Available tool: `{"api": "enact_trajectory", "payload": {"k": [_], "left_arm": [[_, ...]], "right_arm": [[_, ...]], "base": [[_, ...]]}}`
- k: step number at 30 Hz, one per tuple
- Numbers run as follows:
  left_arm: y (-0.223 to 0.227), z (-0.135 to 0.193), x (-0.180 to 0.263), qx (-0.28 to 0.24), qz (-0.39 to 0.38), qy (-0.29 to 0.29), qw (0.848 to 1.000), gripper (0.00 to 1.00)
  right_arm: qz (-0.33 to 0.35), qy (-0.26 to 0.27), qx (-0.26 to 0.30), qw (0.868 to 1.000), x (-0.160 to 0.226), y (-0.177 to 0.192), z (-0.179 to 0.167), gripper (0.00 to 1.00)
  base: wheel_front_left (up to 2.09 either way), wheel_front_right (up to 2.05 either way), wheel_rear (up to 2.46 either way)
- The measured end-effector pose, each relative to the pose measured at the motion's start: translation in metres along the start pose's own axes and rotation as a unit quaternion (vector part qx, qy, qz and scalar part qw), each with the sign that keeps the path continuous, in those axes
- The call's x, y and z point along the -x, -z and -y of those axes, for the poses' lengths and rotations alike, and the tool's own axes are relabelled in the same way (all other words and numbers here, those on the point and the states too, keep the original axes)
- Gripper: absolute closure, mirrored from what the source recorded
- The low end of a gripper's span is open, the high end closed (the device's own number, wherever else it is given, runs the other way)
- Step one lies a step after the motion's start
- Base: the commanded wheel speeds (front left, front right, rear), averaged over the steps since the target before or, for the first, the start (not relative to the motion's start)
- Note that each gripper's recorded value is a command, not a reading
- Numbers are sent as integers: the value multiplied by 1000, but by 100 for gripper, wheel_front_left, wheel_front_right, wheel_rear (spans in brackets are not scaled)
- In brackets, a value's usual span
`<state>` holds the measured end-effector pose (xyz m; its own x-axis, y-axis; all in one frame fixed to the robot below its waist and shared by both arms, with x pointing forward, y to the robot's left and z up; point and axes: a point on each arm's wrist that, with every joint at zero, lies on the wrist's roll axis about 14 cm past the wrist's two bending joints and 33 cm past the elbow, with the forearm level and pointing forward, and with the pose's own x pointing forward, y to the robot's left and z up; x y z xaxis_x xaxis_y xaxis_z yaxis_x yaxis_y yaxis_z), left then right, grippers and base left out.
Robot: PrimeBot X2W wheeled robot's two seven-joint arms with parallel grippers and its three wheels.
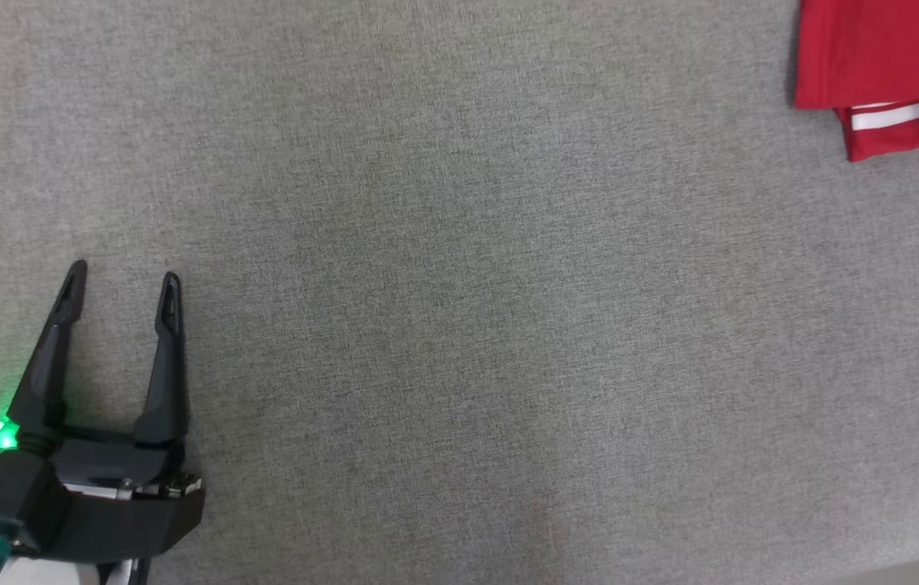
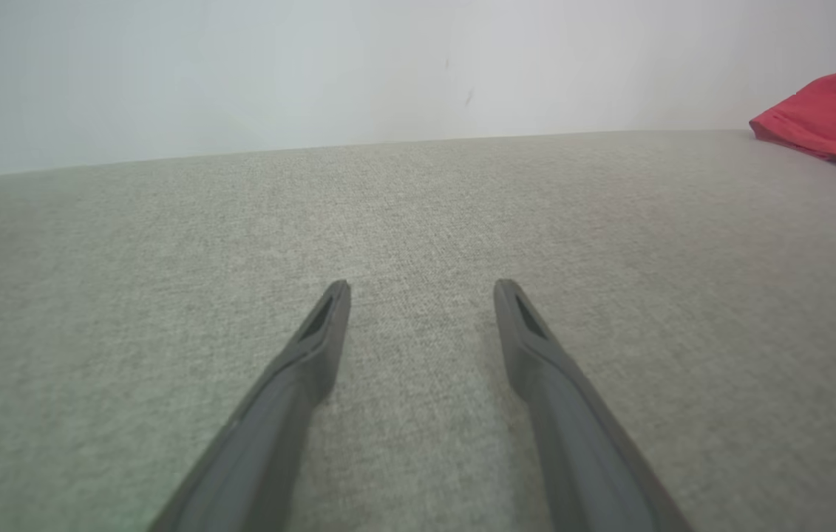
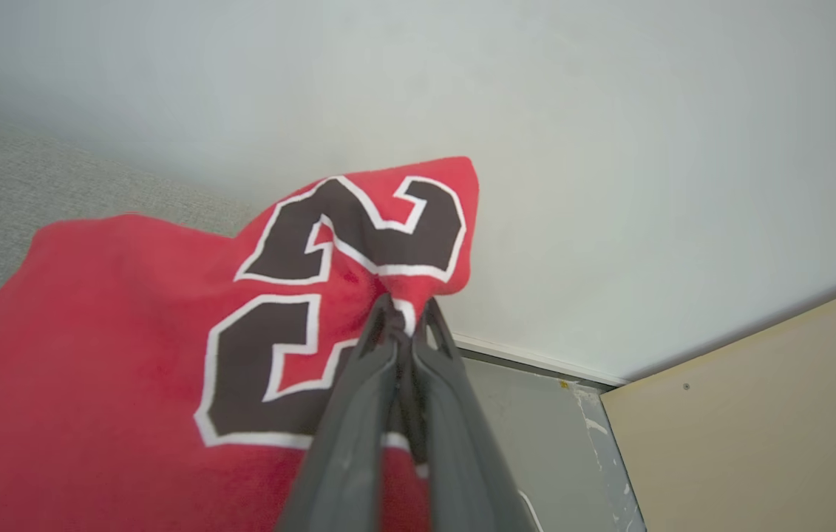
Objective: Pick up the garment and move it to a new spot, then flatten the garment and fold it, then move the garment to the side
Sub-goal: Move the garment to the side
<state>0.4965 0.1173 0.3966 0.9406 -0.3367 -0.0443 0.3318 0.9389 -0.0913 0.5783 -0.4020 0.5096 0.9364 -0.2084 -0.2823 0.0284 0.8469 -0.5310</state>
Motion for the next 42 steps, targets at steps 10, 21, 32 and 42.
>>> {"api": "enact_trajectory", "payload": {"k": [10, 21, 32, 42], "left_arm": [[-3, -6, 3, -1, 4, -11, 1000, 0], [-12, -12, 10, 11, 10, -35, 999, 0], [-38, -23, 50, 17, 16, -87, 996, 0], [-69, -30, 102, 6, 34, -128, 991, 0]], "right_arm": [[-37, 13, 53, 998, -19, 1, 11, 100], [5, 28, 46, 999, -23, -23, 19, 0], [151, -16, -38, 988, 13, -90, -27, 0], [220, -65, -124, 965, 78, -108, -80, 0]], "base": [[0, 0, 0], [0, 0, 0], [0, 0, 0], [0, 0, 0]]}}
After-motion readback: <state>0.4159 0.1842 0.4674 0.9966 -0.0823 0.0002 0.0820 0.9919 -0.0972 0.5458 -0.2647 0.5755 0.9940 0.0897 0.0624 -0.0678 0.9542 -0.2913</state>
